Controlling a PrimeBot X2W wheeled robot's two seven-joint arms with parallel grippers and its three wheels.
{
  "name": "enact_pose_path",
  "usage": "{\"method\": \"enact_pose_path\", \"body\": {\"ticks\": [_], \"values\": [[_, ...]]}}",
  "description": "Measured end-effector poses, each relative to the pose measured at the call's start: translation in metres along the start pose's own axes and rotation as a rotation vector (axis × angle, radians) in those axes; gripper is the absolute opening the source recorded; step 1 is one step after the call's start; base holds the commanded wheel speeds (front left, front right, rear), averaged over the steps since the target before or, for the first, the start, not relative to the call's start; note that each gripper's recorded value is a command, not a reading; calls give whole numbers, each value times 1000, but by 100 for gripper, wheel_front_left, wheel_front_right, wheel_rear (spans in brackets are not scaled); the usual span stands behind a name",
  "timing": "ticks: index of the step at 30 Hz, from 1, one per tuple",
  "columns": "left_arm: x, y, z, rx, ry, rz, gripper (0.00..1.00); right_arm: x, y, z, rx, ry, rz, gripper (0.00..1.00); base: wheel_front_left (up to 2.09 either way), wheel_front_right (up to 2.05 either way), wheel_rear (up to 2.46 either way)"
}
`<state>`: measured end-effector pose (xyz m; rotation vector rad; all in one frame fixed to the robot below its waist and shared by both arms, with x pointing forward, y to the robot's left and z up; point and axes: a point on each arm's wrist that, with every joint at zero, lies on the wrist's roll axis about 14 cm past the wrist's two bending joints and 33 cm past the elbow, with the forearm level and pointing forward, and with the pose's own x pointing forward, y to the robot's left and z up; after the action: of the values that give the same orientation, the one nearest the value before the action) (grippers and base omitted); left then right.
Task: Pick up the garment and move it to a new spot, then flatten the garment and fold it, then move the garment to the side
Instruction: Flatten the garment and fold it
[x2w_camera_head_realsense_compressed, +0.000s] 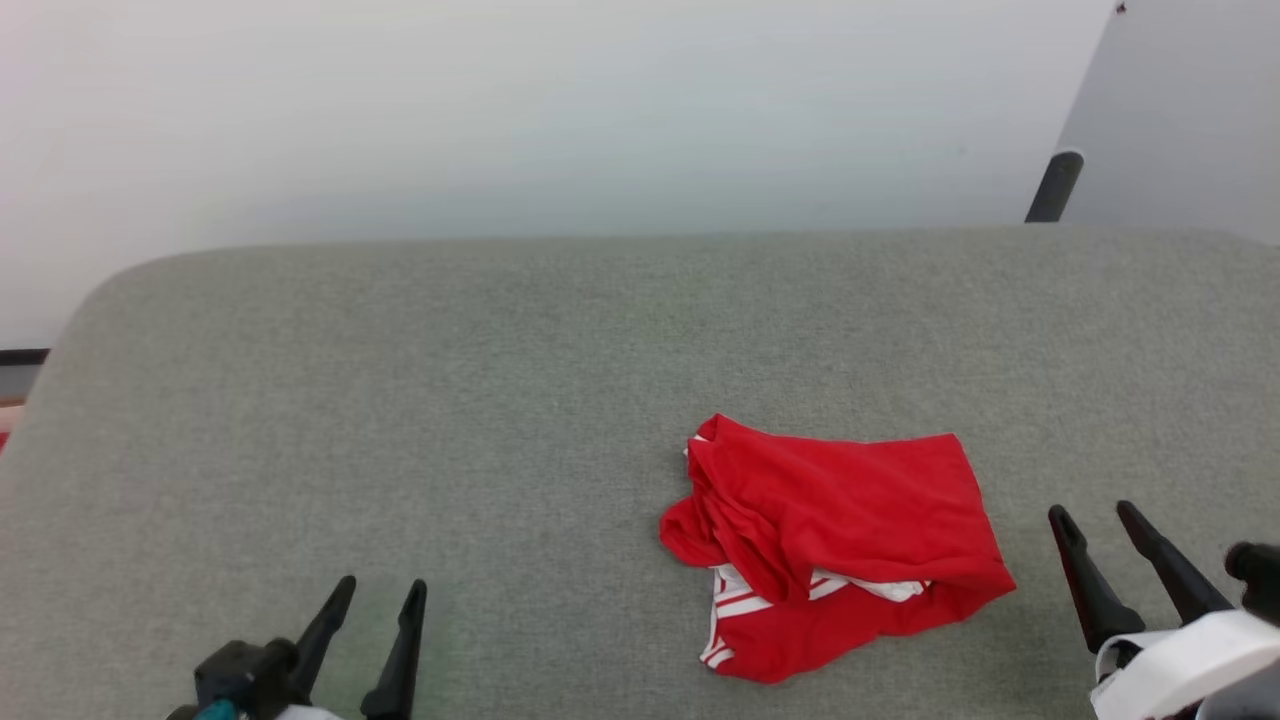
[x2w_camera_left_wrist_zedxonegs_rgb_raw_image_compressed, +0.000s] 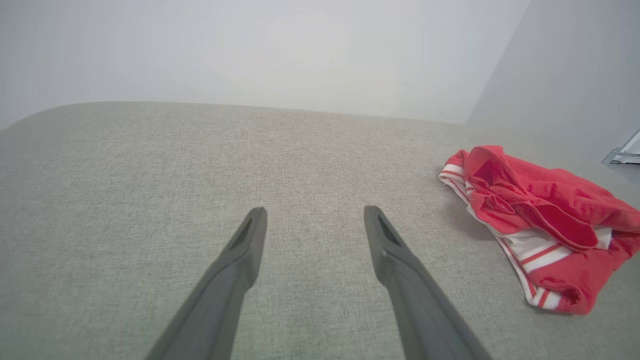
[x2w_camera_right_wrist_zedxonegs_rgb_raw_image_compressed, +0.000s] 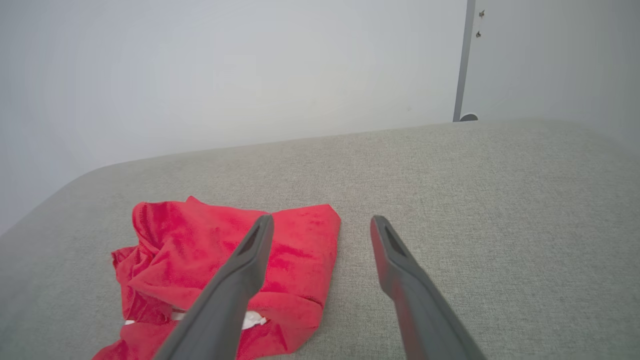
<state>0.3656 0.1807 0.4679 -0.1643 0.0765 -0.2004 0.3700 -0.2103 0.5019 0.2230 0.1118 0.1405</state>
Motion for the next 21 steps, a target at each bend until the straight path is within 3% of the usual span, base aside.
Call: {"method": "enact_pose_path", "body": {"ticks": [8, 21], "values": [[-21, 4, 11, 18, -47, 31, 100, -8, 12, 10, -30, -73, 17, 100, 0, 0, 0], [-47, 10, 15, 18, -75, 88, 100, -30, 1, 6, -23, -98, -45, 100, 0, 0, 0]]}}
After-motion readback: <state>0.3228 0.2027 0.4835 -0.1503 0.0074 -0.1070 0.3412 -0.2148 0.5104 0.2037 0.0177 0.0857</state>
